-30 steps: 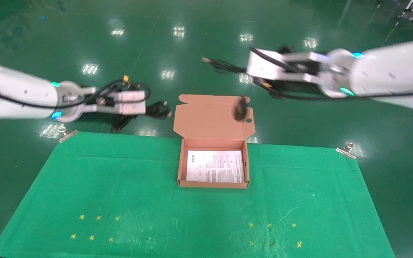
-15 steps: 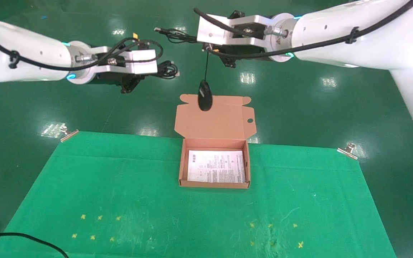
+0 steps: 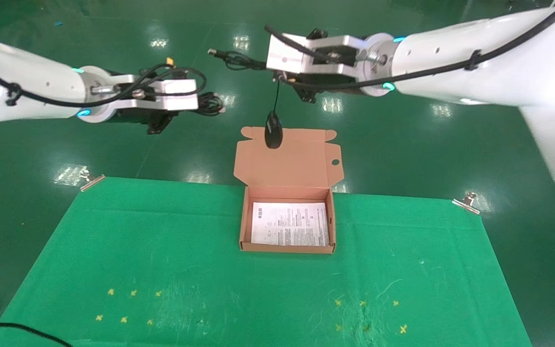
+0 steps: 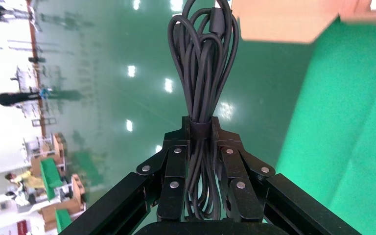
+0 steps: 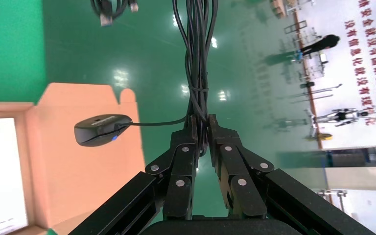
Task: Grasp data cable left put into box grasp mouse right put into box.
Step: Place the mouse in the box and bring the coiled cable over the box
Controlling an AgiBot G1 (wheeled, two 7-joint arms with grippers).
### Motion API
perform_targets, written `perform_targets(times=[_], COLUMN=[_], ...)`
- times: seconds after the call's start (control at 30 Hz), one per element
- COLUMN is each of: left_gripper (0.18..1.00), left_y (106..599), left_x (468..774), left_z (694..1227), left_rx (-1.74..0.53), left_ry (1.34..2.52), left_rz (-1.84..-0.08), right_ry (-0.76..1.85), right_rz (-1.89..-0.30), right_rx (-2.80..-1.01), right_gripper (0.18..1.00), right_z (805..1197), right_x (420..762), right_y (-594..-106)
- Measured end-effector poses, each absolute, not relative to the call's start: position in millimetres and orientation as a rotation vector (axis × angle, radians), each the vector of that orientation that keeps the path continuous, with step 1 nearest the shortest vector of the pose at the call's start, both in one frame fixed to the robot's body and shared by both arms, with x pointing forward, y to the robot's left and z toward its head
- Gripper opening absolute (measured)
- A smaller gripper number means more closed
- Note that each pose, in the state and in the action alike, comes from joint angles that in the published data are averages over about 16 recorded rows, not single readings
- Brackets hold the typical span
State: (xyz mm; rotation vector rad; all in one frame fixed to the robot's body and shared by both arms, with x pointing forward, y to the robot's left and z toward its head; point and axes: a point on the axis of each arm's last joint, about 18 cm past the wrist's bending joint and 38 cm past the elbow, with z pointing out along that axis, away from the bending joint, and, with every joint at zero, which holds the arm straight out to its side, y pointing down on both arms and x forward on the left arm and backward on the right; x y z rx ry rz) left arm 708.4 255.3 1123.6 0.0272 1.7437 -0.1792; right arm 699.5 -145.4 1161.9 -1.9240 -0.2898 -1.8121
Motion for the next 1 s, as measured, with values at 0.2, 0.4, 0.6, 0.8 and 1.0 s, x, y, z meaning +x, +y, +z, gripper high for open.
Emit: perform_targets(times=[0.2,0.4,0.6,0.8,1.0], left_gripper=[0.255,0.255,0.254,0.254,0.254], left_y=[272.7,286.3,293.6,296.1,295.8], left_x=[706.4,702.9,699.7,697.8,697.1], left_z=[1111.3,1101.5,1095.4,1093.1,1092.7], left_rx=[-0.013,-0.053,-0.077,-0.088,-0.090], left_ry=[1.778,1.807,1.822,1.826,1.825], left_rz=[-0.146,-0.118,-0.099,-0.090,-0.089], right_ry=[-0.283,-0.276,-0.262,-0.219,-0.149], right_rz=[-1.759,-1.700,-1.636,-1.564,-1.494], right_rx=[-1.970,-2.018,-2.054,-2.082,-2.116], right_gripper=[0.217,0.217,0.217,0.217,0.217], right_z=[1138.1,1112.4,1087.6,1061.8,1034.8], right_x=[708.6,716.6,722.1,727.8,735.2], right_y=[-139.3,-132.6,-126.2,-123.6,-128.2])
